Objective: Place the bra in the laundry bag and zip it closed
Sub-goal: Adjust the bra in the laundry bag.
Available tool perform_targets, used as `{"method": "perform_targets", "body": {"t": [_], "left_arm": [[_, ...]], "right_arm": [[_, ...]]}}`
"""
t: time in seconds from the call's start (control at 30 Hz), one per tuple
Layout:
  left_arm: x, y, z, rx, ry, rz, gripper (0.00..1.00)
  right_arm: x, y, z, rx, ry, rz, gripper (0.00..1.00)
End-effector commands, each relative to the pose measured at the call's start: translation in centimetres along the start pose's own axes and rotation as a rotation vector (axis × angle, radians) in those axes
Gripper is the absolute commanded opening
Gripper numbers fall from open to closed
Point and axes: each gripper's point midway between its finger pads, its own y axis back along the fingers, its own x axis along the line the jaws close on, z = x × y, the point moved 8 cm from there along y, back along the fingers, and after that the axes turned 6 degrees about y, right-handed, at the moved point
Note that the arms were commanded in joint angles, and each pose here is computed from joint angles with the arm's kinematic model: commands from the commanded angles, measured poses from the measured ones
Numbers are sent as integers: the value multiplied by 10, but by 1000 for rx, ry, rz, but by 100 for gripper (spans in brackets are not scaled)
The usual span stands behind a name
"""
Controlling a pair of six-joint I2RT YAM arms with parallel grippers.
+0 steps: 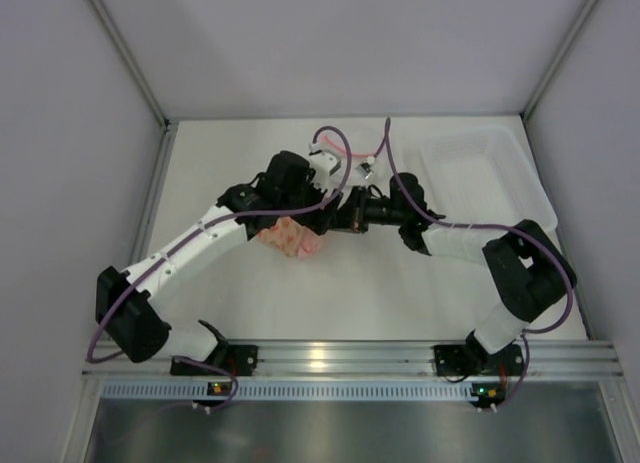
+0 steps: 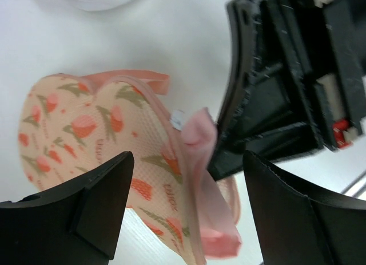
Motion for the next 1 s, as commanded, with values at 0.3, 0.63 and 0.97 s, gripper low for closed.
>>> {"method": "perform_targets", "body": {"t": [0.3, 0.63, 0.97], "left_arm": [[21, -2, 25, -84, -26, 256, 83], [39, -16, 12, -18, -59, 397, 86], [60, -7, -1, 22, -35, 464, 86]], "right_arm": [[46, 4, 13, -37, 130, 149, 0], [54, 7, 13, -27, 145, 173, 0], [53, 7, 12, -17, 145, 173, 0]]}}
